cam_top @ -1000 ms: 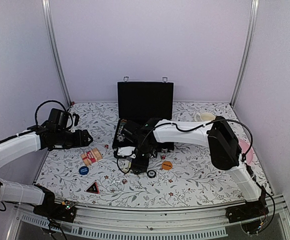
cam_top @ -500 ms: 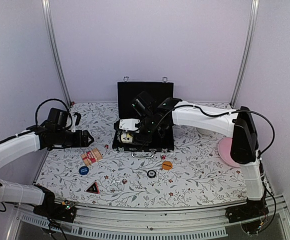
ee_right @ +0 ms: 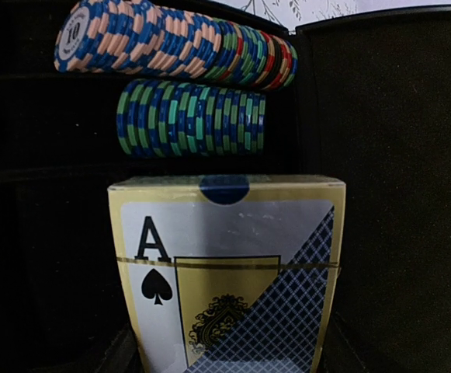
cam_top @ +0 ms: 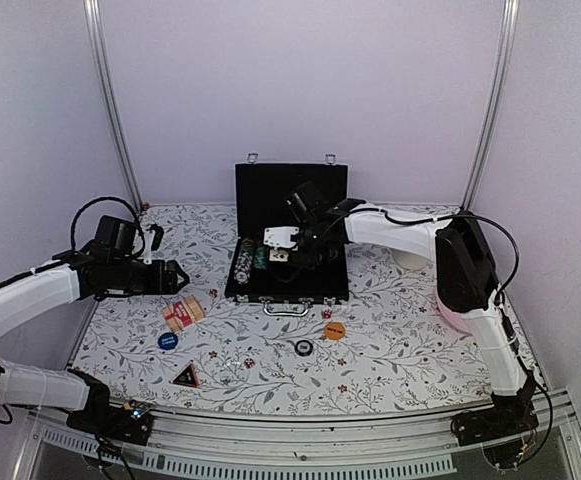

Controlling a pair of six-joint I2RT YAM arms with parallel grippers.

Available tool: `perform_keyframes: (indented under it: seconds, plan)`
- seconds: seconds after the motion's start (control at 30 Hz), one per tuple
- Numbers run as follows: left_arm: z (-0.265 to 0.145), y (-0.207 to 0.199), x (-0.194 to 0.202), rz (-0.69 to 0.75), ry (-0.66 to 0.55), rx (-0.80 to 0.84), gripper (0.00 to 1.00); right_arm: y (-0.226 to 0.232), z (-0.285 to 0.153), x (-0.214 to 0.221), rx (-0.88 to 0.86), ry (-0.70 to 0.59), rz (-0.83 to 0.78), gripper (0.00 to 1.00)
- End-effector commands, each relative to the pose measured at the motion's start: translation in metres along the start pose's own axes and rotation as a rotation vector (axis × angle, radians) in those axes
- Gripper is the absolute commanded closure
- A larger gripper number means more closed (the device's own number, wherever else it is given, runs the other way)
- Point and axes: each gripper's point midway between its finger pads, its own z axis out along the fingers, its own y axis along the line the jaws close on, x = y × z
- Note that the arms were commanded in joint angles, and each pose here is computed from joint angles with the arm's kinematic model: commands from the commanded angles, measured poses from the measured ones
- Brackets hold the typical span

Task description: Pack up texas hold em set

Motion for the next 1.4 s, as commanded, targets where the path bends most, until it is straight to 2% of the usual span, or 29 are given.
perform_keyframes:
  seconds: [0.0, 0.53, 0.8, 0.97, 1.2, 1.37]
  plan:
    - [-0.005, -0.003, -0.013, 0.012, -0.047, 0.018, 0.19, -0.028, 0.011, -0.008, 0.100, -0.040, -0.018, 0.37]
    - [-0.004, -0.004, -0.011, 0.010, -0.040, 0.027, 0.19, -0.033, 0.047, 0.017, 0.133, 0.012, -0.018, 0.36]
    - [-0.003, -0.006, -0.011, 0.010, -0.038, 0.036, 0.19, -0.031, 0.043, 0.021, 0.129, 0.025, -0.025, 0.35]
    - [-0.004, -0.010, -0.012, 0.013, -0.043, 0.059, 0.19, -0.027, 0.045, 0.023, 0.118, 0.024, -0.027, 0.28]
    - [-0.001, -0.008, -0.008, 0.007, -0.029, 0.055, 0.19, -0.021, 0.049, 0.024, 0.101, 0.021, -0.014, 0.24]
    - [-0.001, -0.008, -0.008, 0.007, -0.026, 0.055, 0.19, -0.027, 0.025, 0.016, 0.090, -0.013, 0.005, 0.22]
